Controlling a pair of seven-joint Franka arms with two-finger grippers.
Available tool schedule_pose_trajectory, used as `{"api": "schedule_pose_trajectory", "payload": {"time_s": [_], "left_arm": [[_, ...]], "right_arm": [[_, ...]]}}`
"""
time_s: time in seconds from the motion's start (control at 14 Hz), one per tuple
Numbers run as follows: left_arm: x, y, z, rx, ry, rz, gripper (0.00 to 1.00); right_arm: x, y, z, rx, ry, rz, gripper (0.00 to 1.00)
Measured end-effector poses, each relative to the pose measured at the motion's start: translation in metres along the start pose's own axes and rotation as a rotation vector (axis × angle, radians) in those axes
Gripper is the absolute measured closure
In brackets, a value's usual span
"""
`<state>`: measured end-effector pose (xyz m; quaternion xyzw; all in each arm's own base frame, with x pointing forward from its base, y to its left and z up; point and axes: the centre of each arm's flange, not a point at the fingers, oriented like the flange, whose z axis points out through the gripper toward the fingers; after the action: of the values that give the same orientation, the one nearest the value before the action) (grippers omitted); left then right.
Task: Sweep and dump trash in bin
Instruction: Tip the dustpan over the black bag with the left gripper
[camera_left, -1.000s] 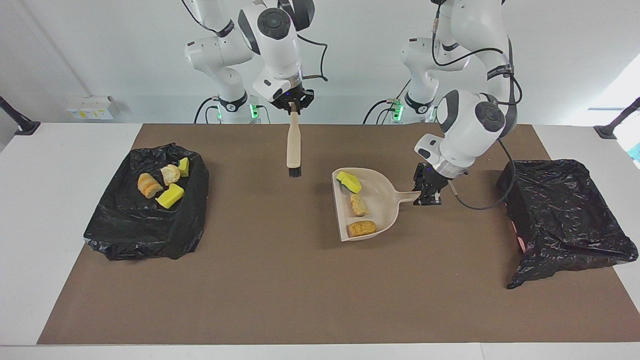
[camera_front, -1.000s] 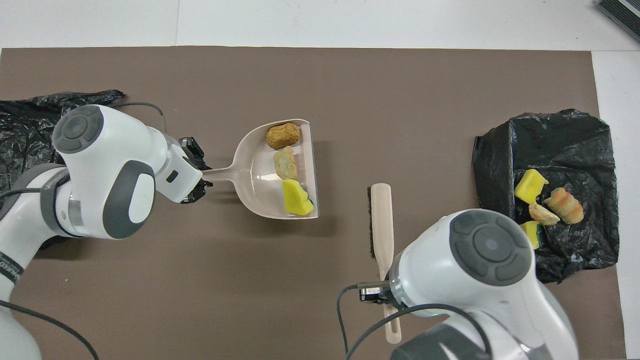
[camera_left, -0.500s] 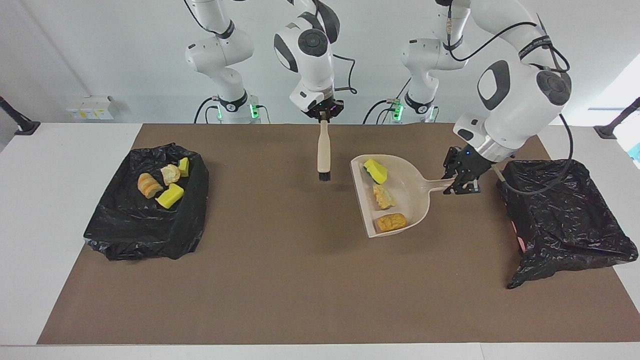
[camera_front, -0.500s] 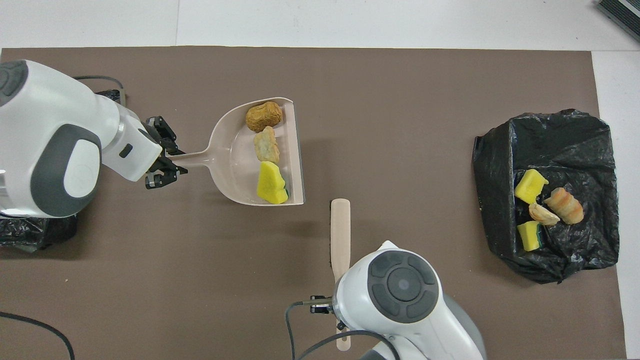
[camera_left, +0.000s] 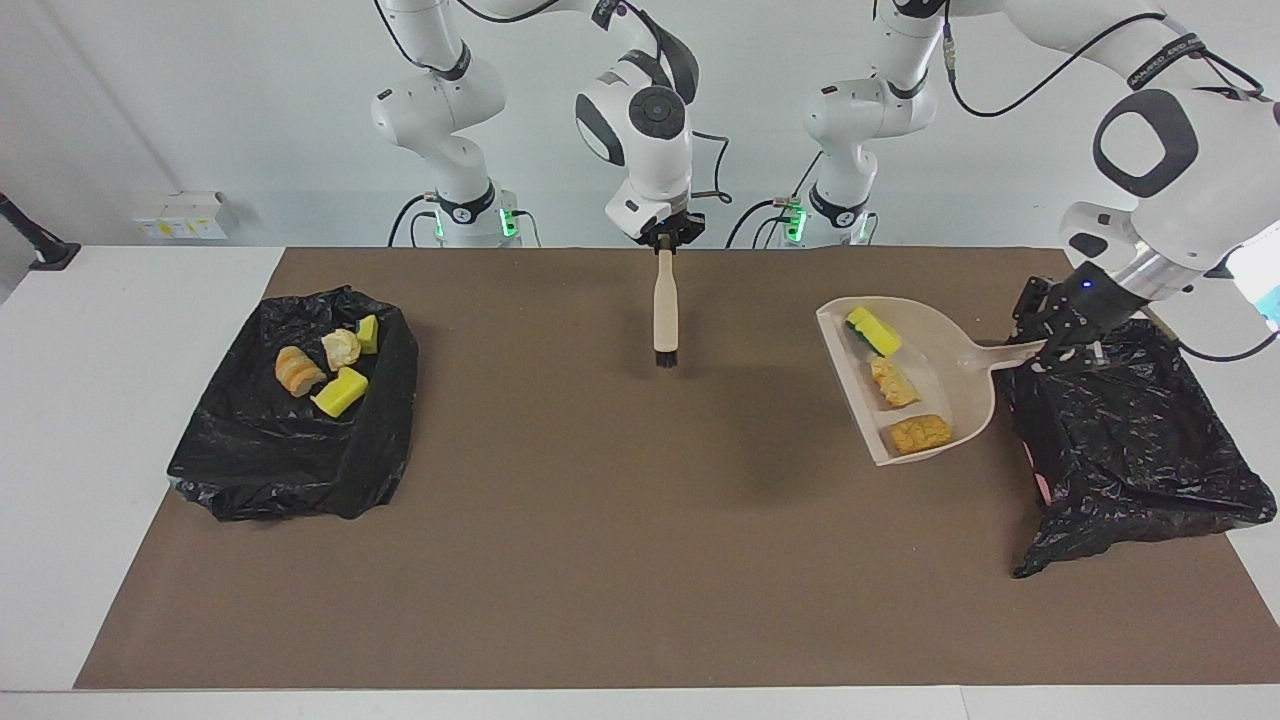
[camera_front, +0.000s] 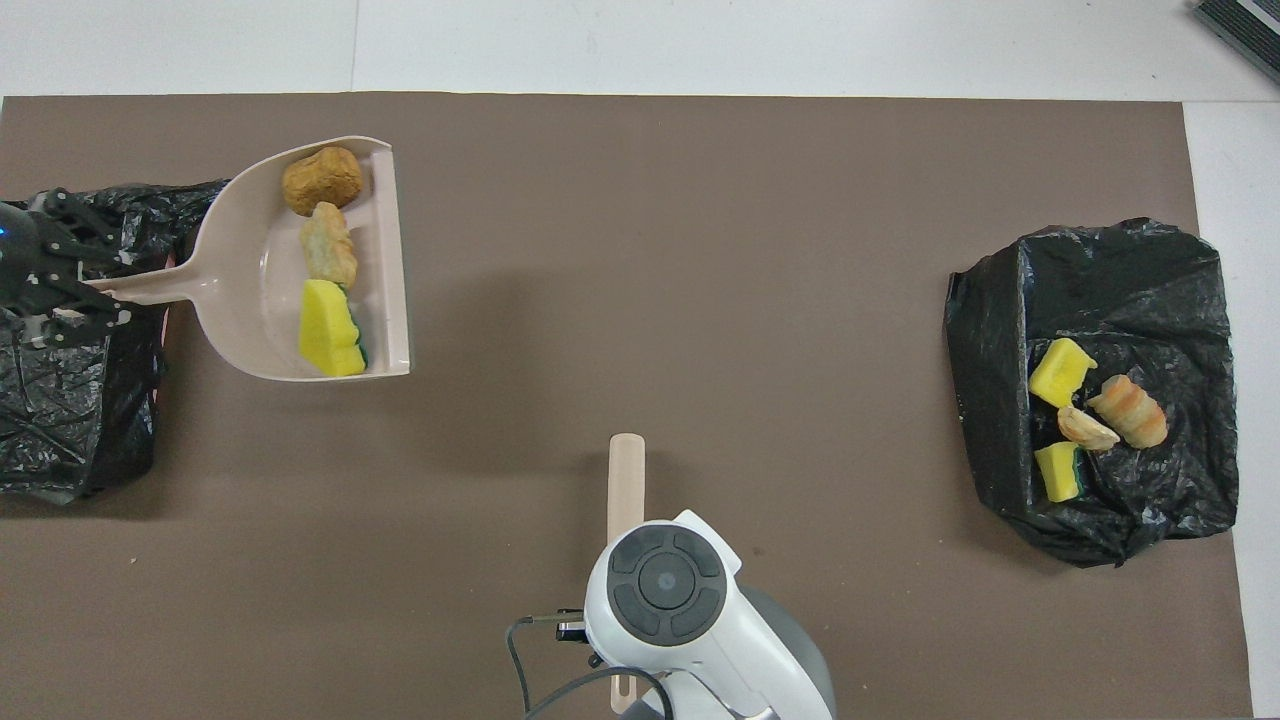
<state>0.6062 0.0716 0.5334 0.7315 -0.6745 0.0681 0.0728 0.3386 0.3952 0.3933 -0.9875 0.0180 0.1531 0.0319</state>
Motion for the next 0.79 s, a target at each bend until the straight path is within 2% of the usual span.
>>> {"api": "schedule_pose_trajectory", "payload": {"time_s": [0.21,0.36,0.57,0.64,0.79], "left_arm": [[-0.072,0.006,-0.019,0.022,-0.060,-0.022,0.69],[-0.121,0.007,-0.032,0.028,-0.129,-0.002,0.69],[-0.167,0.001,-0.040,0.028,-0.234,0.006,0.69],[-0.182,-0.001,-0.045,0.039,-0.281,0.019,0.69],[-0.202,-0.007,-0.056,0.066,-0.422,0.046,0.69]], "right_arm": [[-0.007,0.001,0.017,-0.024,-0.015,-0.009,0.74],[-0.007,0.003,0.024,-0.023,-0.011,-0.006,0.74],[-0.005,0.005,0.031,-0.020,-0.005,0.002,0.74],[-0.004,0.006,0.033,-0.022,-0.008,0.003,0.74],[-0.003,0.006,0.037,-0.026,-0.013,0.005,0.74]]}}
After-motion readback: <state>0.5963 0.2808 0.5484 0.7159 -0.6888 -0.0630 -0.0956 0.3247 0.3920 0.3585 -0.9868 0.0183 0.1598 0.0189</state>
